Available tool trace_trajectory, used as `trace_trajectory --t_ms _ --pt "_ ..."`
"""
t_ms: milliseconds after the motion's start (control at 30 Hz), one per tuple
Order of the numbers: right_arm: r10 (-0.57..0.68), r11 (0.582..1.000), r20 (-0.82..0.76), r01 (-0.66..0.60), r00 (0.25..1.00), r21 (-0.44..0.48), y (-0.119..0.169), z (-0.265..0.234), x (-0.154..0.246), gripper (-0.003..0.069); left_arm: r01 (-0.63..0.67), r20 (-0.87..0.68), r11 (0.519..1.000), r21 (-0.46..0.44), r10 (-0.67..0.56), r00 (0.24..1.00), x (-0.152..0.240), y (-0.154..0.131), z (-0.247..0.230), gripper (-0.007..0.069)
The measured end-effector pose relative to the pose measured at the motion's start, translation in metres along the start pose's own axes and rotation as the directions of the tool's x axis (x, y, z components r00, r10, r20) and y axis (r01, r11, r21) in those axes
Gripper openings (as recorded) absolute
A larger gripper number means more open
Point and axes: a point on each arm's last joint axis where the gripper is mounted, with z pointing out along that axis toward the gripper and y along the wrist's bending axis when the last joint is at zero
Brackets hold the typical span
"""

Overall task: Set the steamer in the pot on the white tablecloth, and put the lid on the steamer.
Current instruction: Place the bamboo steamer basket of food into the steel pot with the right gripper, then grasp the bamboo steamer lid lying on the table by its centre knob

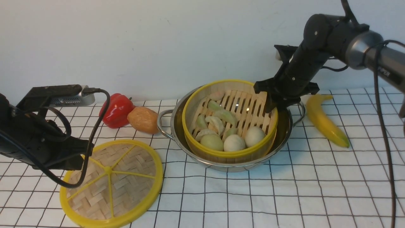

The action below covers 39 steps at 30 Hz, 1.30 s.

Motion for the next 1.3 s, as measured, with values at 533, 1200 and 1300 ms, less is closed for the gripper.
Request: trace_trajectory --t_ms 533,1200,1300 --pt "-0.003 1.0 0.02 0.003 1.0 -0.009 0.003 -0.01 -0.001 0.0282 0.0 0.0 1.0 0.0 0.0 1.0 0.0 0.0 0.0 0.0096" --pt "-0.168 0.981 0.363 0.12 0.916 0.152 0.026 -0.183 0.008 0.0215 0.017 0.062 1.0 0.002 -0.017 0.998 -0.006 0.0 0.002 0.011" --pt "-0.238 0.971 0.466 0.19 0.852 0.149 0.039 -0.244 0.028 0.012 0.038 0.057 0.999 0.023 -0.039 0.998 -0.009 0.0 0.01 0.0125"
